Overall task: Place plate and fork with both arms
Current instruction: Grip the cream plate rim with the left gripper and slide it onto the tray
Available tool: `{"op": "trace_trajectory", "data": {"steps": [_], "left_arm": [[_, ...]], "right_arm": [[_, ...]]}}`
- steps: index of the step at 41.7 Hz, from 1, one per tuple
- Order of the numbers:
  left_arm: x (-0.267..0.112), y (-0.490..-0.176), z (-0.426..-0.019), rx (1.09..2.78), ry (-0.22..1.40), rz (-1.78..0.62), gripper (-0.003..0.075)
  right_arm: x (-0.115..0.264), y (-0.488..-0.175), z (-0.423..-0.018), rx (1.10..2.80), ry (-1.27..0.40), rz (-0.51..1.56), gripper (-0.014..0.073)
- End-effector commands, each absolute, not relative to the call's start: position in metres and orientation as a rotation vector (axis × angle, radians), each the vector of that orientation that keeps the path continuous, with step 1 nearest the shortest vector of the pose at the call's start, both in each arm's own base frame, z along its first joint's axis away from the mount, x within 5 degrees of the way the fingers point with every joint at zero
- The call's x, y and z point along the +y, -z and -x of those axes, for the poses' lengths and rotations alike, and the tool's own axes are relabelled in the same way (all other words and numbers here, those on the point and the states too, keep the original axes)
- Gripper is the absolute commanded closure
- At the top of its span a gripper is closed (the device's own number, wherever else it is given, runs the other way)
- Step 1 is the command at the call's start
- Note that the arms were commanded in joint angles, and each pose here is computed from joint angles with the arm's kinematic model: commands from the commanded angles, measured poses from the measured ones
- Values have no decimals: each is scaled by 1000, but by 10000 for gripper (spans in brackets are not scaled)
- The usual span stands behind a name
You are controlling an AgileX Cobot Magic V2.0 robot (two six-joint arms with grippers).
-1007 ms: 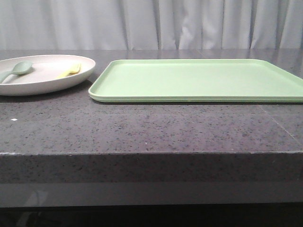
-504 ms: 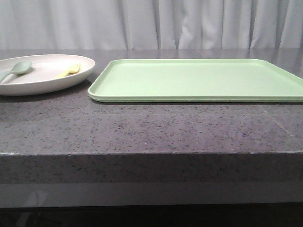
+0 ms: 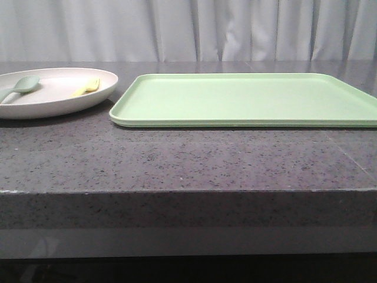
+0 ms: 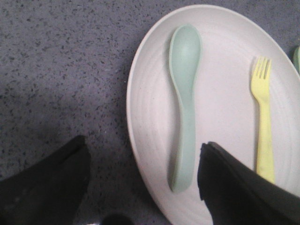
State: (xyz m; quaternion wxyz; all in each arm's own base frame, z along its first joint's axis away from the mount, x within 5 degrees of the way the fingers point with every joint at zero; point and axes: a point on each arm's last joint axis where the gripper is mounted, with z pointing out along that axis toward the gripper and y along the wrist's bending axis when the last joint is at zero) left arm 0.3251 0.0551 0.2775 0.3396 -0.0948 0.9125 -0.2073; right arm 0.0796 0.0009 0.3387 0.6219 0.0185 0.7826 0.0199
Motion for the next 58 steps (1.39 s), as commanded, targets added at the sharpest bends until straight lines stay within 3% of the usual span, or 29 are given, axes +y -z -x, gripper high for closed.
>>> {"op": "trace_trajectory", "data": {"steps": [1, 22, 28, 51, 58], "left_arm": [[58, -293, -338, 2283, 569, 276, 272], [60, -264, -385, 2320, 831, 284, 280], [59, -261, -387, 2321, 850, 284, 349], [59, -263, -387, 2317, 856, 277, 736], [58, -276, -389, 2302, 904, 308, 741]], "right_arm": [[0, -357, -81, 1686, -33, -36, 157], [0, -357, -81, 1686, -33, -36, 157], [0, -357, -81, 1686, -33, -36, 157], [0, -357, -81, 1686, -33, -36, 157], [0, -357, -81, 1686, -33, -36, 157]]}}
